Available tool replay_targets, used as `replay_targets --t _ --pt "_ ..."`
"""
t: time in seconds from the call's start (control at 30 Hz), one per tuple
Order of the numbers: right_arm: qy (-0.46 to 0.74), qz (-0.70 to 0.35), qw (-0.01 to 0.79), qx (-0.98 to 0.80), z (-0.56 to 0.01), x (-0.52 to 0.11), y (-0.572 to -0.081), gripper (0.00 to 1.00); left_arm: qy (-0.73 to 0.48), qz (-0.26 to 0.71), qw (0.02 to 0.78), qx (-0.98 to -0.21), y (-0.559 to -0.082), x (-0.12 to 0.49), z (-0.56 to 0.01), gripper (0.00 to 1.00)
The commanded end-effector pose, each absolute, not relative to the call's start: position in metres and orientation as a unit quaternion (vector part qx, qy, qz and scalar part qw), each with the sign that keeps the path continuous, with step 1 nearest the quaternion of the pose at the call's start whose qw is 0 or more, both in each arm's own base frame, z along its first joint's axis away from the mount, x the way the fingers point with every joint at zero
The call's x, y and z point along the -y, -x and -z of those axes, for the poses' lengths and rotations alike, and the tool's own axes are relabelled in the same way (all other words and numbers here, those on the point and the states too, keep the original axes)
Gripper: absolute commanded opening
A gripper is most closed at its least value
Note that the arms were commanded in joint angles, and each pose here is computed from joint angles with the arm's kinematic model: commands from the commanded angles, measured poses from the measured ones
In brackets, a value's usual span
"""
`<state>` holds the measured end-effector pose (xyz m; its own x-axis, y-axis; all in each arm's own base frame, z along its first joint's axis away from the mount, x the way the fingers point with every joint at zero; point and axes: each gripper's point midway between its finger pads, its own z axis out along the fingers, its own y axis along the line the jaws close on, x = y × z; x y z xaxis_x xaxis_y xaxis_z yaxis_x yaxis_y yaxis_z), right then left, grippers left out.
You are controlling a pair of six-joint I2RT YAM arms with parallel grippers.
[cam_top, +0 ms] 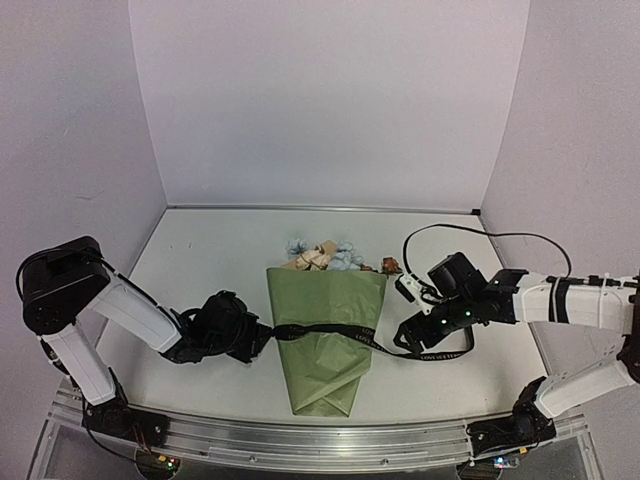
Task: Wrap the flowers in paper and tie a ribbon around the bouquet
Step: Tie the ribbon around the folded bouquet.
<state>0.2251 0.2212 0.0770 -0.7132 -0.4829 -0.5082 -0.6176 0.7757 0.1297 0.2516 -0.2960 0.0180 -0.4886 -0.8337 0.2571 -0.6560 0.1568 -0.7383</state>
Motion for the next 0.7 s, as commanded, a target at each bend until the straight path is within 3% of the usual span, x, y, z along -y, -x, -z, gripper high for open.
replay_targets --t 0.0,0.17,0.67 --pt "0.361 -0.148 0.237 -0.89 -0.071 -0.231 -0.224 0.83 0.524 0.429 0.112 -0.727 -0.257 0.29 -0.022 0.11" --pt "0.39 -0.153 0.221 -0.881 -0.063 -0.236 -0.216 0.83 0.509 0.431 0.133 -0.733 -0.261 0.286 -0.029 0.01" --pt "0.429 -0.104 0.198 -0.875 -0.026 -0.247 -0.21 0.78 0.487 0.416 0.169 -0.749 -0.265 0.274 -0.042 0.0"
